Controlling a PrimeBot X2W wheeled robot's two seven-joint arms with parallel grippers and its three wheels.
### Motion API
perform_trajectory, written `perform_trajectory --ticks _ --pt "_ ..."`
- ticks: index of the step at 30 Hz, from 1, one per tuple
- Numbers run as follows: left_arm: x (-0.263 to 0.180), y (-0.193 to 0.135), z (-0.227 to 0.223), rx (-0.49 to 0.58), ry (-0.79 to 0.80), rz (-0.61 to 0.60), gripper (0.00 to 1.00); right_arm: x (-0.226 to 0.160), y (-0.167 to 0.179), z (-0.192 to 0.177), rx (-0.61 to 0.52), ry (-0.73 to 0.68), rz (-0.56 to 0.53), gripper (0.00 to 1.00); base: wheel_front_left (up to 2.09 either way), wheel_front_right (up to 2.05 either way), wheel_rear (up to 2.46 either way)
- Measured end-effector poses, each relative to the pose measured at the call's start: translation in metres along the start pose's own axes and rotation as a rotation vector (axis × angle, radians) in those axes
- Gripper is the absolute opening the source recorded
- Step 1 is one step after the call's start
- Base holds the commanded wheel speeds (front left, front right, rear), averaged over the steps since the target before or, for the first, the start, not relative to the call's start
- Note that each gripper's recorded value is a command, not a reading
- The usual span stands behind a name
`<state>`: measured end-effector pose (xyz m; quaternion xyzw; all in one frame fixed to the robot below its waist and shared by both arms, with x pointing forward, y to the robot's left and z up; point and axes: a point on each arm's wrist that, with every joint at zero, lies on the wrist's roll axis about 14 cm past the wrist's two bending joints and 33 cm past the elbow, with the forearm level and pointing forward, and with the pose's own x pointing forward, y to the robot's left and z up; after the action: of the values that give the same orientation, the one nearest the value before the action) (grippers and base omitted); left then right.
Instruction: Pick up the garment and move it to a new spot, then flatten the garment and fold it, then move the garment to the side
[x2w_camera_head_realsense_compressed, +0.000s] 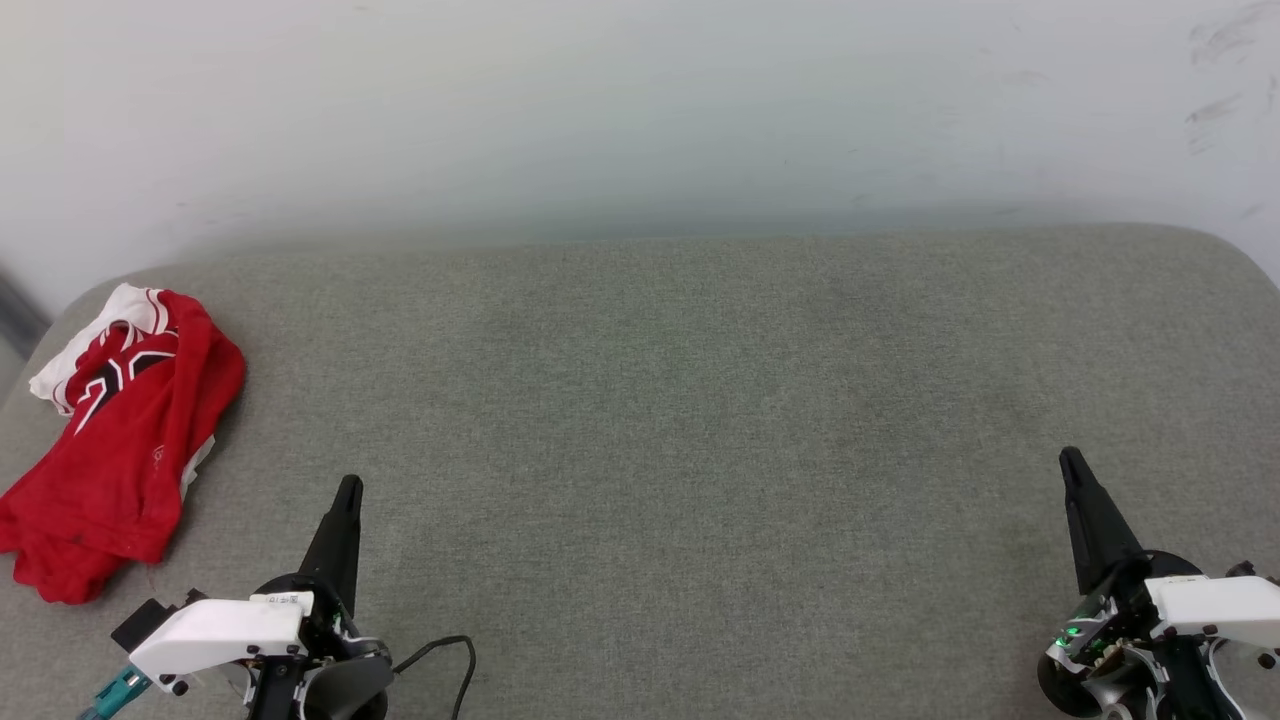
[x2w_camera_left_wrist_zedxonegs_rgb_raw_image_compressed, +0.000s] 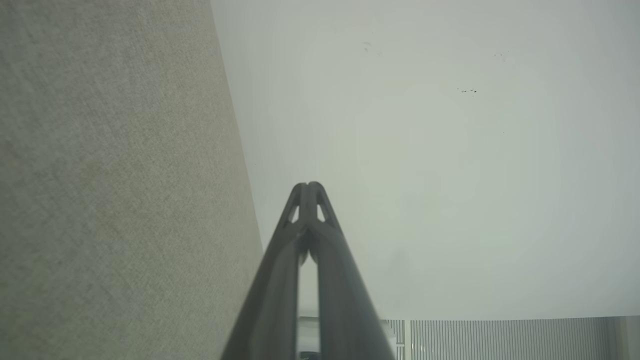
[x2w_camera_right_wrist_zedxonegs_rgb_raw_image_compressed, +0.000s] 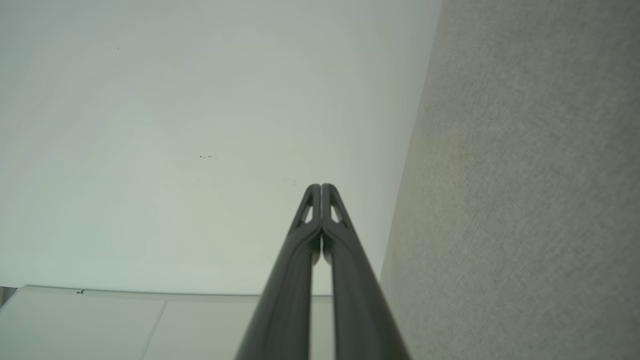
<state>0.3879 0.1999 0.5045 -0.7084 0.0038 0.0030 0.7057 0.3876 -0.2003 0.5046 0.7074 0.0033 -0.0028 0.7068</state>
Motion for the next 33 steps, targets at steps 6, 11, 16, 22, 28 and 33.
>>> perform_trajectory --ticks 6,11,16,22,28,33 --pt "-0.003 0.008 0.000 -0.003 0.000 0.024 1.00 -0.003 -0.008 0.000 0.002 -0.001 -0.024 1.00 0.00 0.00 0.00" --pt "-0.016 0.035 -0.001 -0.011 -0.005 0.104 1.00 -0.016 -0.033 0.001 0.004 -0.009 -0.100 1.00 0.00 0.00 0.00" --pt "-0.016 0.032 0.000 0.005 -0.021 0.096 1.00 -0.016 -0.033 0.001 -0.017 -0.018 -0.099 1.00 0.00 0.00 0.00" --pt "-0.016 0.029 0.001 0.030 -0.037 0.087 1.00 -0.015 -0.030 0.002 -0.059 -0.035 -0.094 1.00 0.00 0.00 0.00" --pt "-0.018 0.031 0.013 0.085 -0.083 0.097 1.00 -0.014 -0.027 0.004 -0.130 -0.049 -0.084 1.00 0.00 0.00 0.00" --pt "-0.018 0.026 0.023 0.143 -0.119 0.087 1.00 -0.014 -0.022 0.010 -0.226 -0.069 -0.076 1.00 0.00 0.00 0.00"
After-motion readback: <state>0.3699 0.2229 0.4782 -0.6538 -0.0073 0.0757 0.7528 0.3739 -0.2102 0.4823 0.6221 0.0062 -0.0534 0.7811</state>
